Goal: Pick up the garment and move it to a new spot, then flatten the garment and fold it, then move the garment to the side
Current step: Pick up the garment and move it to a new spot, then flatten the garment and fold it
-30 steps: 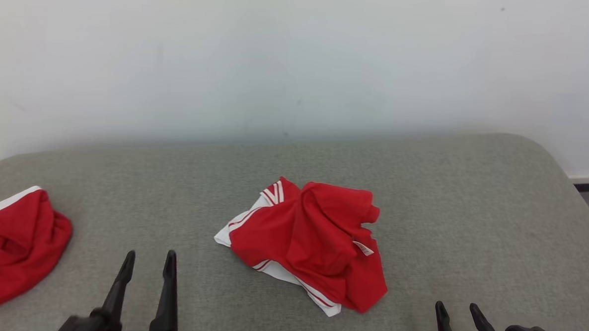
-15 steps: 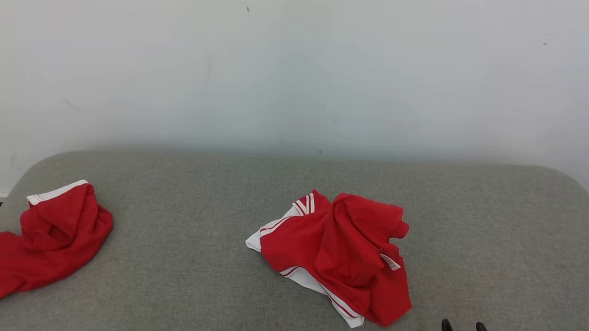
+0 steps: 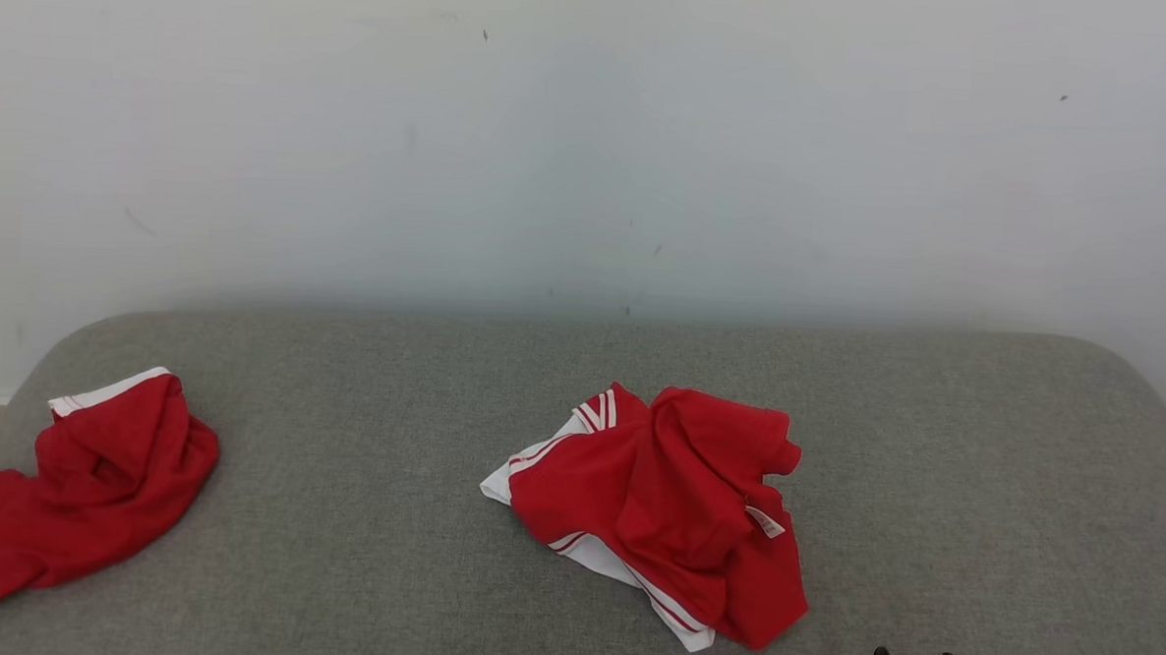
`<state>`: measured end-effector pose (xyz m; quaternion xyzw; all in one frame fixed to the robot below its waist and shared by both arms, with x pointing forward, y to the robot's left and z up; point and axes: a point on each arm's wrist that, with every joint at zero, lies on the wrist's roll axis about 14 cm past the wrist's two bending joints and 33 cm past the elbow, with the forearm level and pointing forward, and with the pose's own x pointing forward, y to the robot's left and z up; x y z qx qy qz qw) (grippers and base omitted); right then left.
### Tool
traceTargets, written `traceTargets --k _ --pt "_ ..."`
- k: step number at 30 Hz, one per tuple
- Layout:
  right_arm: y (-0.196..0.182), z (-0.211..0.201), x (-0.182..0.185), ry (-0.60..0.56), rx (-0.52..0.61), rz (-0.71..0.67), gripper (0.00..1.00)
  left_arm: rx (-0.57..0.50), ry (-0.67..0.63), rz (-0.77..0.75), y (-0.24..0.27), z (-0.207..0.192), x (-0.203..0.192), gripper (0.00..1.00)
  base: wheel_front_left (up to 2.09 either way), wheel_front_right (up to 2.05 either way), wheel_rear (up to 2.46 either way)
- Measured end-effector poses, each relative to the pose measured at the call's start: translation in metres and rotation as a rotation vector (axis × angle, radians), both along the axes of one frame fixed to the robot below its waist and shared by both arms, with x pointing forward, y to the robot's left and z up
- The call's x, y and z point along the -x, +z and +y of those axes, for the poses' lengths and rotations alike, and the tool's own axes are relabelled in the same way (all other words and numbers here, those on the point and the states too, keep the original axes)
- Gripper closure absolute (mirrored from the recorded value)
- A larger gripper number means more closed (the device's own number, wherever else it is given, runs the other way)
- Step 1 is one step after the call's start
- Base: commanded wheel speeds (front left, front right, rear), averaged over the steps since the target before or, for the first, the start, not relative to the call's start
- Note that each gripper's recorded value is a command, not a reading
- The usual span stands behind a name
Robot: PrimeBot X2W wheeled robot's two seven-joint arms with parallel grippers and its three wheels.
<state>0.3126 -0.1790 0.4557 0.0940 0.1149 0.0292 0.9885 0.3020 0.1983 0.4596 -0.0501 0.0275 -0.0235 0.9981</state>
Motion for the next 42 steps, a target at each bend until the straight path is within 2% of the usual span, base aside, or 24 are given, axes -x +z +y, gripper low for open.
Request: traceTargets --k 20,26,33,42 --pt "-0.002 0.002 0.002 0.003 -0.006 0.007 0.0 0.015 -0.007 0.007 -0.002 -0.004 -0.004 0.0 0.0 0.0 0.0" --pt "-0.001 -0.002 0.004 -0.015 -0.015 0.007 0.0 0.016 -0.026 0.001 0.001 -0.011 -0.016 0.0 0.0 0.0 0.0" --pt "-0.001 -0.027 0.014 -0.098 -0.006 0.01 0.0 0.048 -0.106 -0.013 0.012 -0.046 -0.056 0.0 0.0 0.0 0.0" --pt "-0.003 -0.062 0.036 -0.231 -0.009 0.022 0.0 0.032 -0.205 0.084 0.018 -0.105 -0.125 0.0 0.0 0.0 0.0"
